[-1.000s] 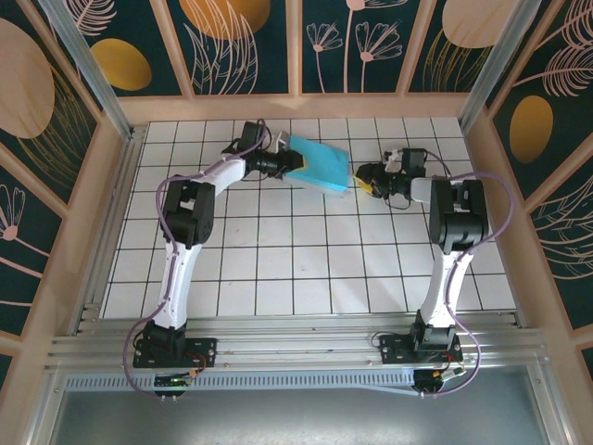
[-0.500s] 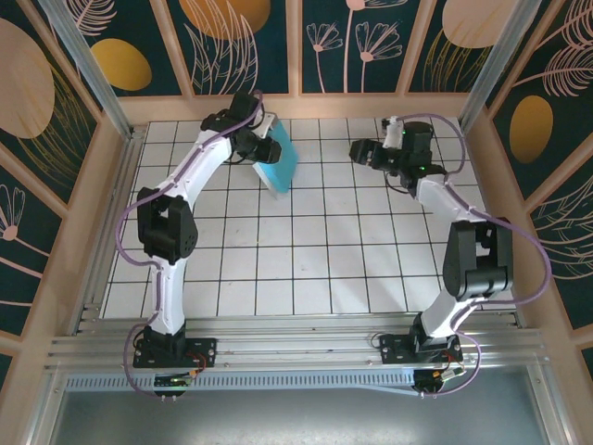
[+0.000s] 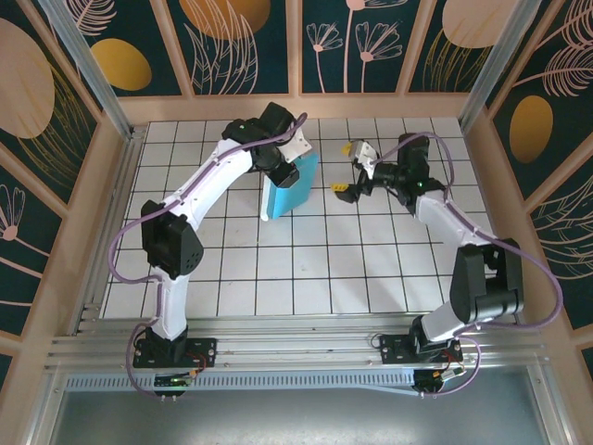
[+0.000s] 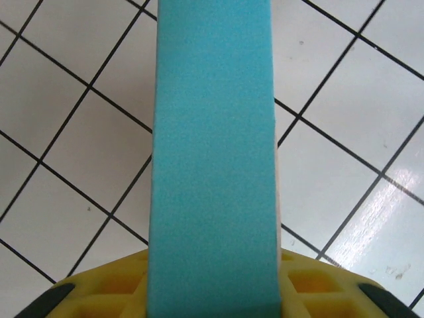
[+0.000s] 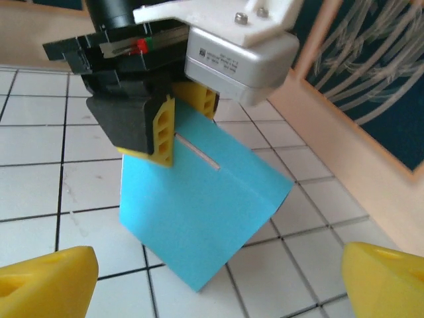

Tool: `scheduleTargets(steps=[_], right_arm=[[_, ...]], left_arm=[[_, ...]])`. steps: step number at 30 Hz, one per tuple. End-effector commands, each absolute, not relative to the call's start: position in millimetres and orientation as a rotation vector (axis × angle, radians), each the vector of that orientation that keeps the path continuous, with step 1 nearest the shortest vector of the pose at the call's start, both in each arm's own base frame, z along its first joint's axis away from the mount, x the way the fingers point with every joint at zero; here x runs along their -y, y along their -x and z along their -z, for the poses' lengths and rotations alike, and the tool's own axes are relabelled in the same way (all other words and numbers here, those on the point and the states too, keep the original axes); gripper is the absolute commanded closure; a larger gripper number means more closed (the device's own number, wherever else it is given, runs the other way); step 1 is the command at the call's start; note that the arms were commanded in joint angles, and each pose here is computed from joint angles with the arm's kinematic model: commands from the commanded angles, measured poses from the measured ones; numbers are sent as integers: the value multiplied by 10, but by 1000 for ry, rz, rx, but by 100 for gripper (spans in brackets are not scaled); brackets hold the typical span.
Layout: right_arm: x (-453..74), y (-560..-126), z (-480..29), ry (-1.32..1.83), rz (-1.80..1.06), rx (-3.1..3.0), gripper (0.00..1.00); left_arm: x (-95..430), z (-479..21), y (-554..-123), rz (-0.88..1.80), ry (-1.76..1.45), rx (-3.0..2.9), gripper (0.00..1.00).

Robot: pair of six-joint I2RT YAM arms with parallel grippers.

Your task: Fold the paper box

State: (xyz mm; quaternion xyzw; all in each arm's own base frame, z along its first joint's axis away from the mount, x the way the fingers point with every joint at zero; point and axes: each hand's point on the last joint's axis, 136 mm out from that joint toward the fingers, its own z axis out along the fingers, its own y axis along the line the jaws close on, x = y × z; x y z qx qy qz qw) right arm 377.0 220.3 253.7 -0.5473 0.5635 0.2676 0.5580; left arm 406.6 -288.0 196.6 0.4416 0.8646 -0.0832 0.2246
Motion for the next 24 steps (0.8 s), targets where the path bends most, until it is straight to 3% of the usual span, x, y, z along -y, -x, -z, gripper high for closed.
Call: scheduleTargets(steps=[1,8,14,19,24], right_arm=[[-2295,-3718,-2486,1469,-675,-1152,6],[-2483,-3915,-2352,1540,-742,-1109,8],[-2648,-3823,-2152,1594,-886,-1109,18],[-2722,-3802,-2116,1626,-951,-1116,41],[-2727,-3797,-2137,1618,-970,-1112,58]], left_arm=[[2965,-2247,-3883,243,-1359,-2254,68],[3052,-2209,-3813,254,-1434,-2205,72],[3114,-2232,-3791,264,-1459,-2175,72],[3157,-2264,-3788,263,-1477,-2152,73],[3163,-2266,-3772,257,-1496,-2139,74]])
